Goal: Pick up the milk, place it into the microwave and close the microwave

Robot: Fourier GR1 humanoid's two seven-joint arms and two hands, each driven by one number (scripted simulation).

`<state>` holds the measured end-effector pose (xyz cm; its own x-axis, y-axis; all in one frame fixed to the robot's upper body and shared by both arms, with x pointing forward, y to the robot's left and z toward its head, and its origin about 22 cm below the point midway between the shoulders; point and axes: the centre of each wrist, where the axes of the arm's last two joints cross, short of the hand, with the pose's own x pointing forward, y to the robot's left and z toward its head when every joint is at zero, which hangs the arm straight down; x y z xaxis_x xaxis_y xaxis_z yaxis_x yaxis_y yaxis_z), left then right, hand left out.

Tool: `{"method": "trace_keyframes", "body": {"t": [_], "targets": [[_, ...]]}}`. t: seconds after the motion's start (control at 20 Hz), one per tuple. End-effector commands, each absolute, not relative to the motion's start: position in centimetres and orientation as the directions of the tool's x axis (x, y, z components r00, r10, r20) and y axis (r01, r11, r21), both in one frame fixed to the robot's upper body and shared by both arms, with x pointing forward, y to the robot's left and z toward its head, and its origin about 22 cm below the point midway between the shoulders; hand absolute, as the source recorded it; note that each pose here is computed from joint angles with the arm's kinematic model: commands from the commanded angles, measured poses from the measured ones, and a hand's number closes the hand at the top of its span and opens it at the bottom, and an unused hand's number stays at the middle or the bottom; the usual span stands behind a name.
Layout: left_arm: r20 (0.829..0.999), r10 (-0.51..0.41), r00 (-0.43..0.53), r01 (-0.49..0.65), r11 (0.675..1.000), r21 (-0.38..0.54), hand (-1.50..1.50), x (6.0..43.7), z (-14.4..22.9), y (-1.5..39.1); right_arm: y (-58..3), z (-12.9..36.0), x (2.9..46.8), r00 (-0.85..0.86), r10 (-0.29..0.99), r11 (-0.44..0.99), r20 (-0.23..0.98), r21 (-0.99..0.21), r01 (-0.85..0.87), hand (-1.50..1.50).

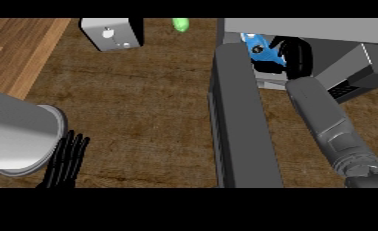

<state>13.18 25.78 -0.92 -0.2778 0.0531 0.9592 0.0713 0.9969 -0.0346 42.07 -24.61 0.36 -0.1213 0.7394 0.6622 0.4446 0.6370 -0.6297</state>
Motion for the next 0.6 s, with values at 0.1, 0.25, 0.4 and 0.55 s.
{"method": "trace_keyframes", "body": {"t": [0.1, 0.25, 0.4, 0.55], "targets": [[0.959, 0.02, -0.283, 0.084, 0.996, 0.004, -1.5, 14.2, -0.6, 25.2, -24.6, 1.4, 42.7, -0.081, 0.806, 0.541, 0.586, -0.675, 0.501, -1.5], [0.959, 0.0, -0.284, 0.106, 0.994, 0.031, -1.5, 13.5, -1.4, 25.9, -26.1, 1.2, 42.4, -0.046, 0.84, 0.49, 0.541, -0.72, 0.491, -1.5], [0.961, 0.008, -0.278, 0.109, 0.994, 0.023, -1.5, 14.3, -1.2, 25.0, -24.9, 1.4, 42.7, -0.059, 0.831, 0.515, 0.553, -0.726, 0.456, -1.5], [0.955, 0.008, -0.298, 0.105, 0.994, 0.024, -1.5, 15.0, -0.5, 25.1, -24.8, 1.9, 43.0, -0.102, 0.818, 0.555, 0.566, -0.732, 0.395, -1.5]]}}
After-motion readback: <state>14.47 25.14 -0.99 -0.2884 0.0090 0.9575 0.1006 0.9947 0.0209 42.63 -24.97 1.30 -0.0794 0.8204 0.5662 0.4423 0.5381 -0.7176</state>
